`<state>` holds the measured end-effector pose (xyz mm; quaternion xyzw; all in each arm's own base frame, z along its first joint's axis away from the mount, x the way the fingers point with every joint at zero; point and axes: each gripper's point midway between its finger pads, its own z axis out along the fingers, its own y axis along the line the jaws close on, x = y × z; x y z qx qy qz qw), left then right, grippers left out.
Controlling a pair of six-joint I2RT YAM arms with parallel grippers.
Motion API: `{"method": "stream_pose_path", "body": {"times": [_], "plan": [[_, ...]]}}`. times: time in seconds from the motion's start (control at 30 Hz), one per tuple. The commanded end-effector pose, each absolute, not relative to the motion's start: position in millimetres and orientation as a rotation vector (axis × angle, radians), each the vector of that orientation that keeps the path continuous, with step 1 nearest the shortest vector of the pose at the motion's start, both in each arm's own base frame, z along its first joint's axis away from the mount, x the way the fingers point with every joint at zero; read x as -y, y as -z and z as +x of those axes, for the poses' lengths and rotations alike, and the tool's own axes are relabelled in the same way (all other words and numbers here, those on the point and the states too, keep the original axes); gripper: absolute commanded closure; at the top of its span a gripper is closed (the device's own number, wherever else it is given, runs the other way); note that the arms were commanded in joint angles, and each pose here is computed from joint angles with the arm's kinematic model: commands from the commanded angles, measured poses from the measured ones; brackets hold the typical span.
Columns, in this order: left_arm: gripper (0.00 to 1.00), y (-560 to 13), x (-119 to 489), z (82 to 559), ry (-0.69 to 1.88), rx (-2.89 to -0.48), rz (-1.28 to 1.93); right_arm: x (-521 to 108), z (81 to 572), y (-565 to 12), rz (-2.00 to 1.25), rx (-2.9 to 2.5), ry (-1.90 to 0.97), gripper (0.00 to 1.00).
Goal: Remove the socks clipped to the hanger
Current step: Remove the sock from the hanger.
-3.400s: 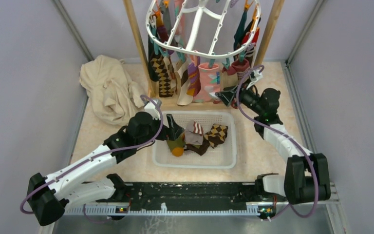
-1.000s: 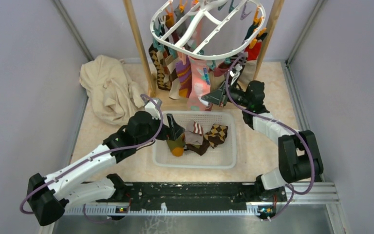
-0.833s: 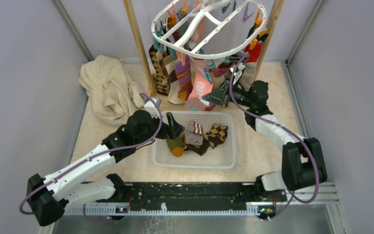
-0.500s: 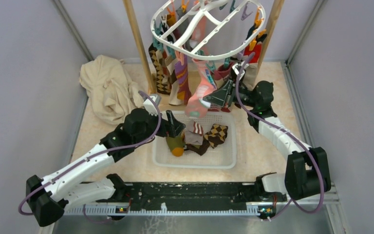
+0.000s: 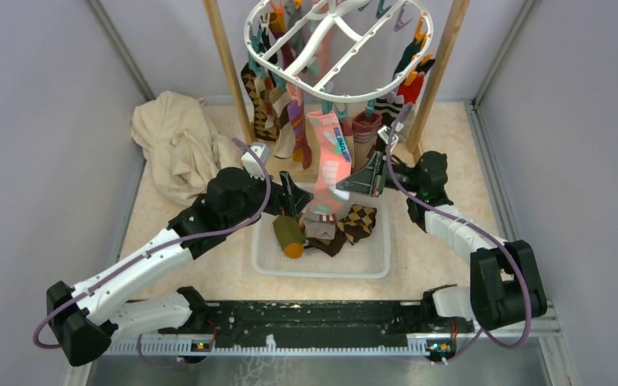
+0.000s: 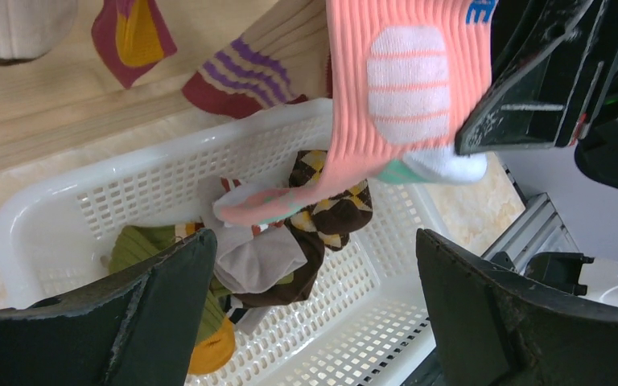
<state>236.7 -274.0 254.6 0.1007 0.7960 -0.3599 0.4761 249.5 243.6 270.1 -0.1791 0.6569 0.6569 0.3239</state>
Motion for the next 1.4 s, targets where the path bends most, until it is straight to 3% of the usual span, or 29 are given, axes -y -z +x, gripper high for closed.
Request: {"method": "stream_pose_path", "body": {"times": [0.0,0.37,0.93,1.37], "plan": [[0.01,-288.2,281.4,244.9,0.895,-1.848,0.278,-242.2,229.7,-292.0,-0.576,-1.599,-1.758,0.99],[0.01,-321.5,287.9,260.3,0.853,-1.770,0.309,-241.1,225.2,-297.6,-0.535,-1.558,-1.787,1.00],[0.01,-284.2,301.4,263.9,0.863,-1.861,0.326,-253.8,253.8,-314.3,-0.418,-1.657,-1.193,1.00],[0.01,-262.7,299.0,256.1,0.875,-1.895,0.335,-276.8,270.0,-295.7,-0.244,-1.795,-1.186,1.00]]}}
